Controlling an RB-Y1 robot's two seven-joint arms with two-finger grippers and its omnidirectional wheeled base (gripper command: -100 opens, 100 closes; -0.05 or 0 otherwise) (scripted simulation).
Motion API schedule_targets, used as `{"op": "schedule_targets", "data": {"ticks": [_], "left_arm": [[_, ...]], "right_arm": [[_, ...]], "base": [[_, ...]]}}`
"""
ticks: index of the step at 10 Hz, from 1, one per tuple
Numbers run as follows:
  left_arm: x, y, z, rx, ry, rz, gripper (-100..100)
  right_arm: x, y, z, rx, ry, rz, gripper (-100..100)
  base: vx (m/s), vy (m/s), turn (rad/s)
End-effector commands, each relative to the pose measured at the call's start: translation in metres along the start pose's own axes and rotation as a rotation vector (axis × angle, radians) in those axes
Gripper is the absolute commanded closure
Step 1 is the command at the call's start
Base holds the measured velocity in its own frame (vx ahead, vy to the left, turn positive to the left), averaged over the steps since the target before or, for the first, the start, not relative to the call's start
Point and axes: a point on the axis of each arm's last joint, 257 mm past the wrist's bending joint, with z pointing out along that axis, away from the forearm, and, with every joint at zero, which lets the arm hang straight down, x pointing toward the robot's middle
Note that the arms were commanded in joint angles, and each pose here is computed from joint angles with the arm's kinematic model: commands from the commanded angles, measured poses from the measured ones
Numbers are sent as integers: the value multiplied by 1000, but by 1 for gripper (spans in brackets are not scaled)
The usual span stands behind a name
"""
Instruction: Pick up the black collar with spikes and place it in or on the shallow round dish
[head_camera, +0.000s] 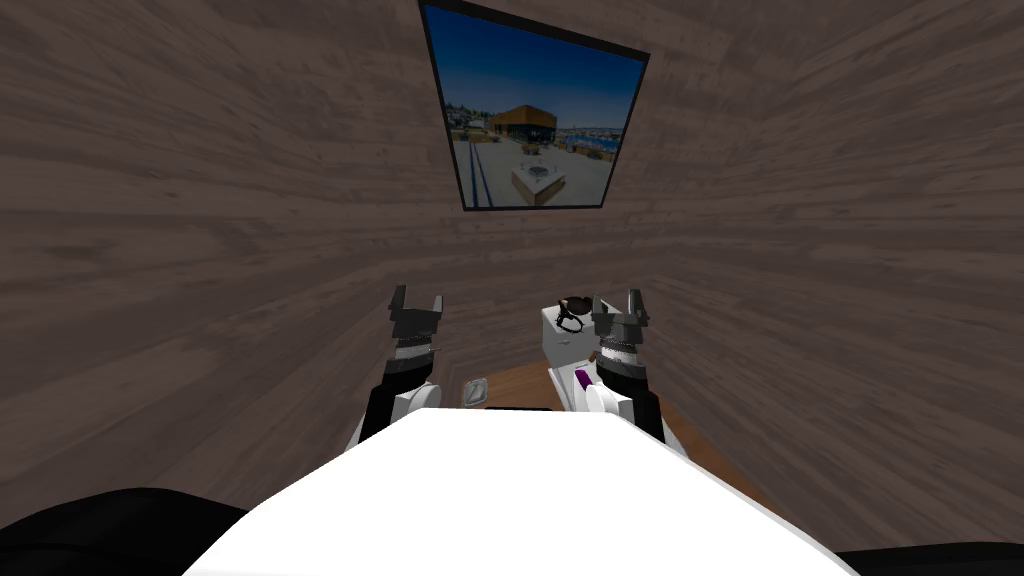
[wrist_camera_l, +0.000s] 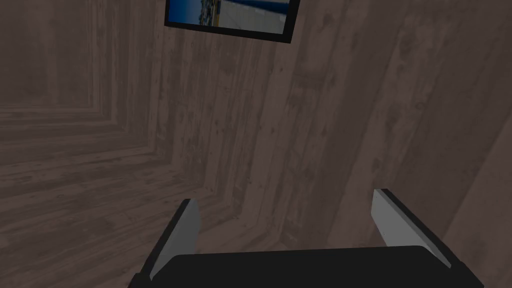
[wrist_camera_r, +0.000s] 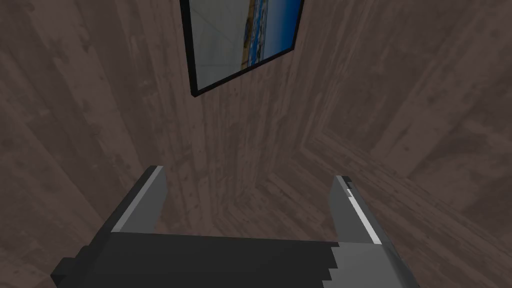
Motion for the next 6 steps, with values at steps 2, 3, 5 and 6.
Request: {"op": "schedule_targets", "data": {"ticks": [2,3,5,6], "left_arm": [[0,0,0,0,0,0,0],[0,0,0,0,0,0,0],[0,0,0,0,0,0,0],[0,0,0,0,0,0,0]], "right_arm": [[6,-7,-3,19,64,-82,-100],[8,-11,-4,27,94,-133,-100],[12,-21,-9,40,155,-250,-100],[12,-21,-9,39,155,-259,-100]], "base": [[-10,-1,-4],[-18,-6,-5],[-29,-8,-7],[-22,-6,-4]]}}
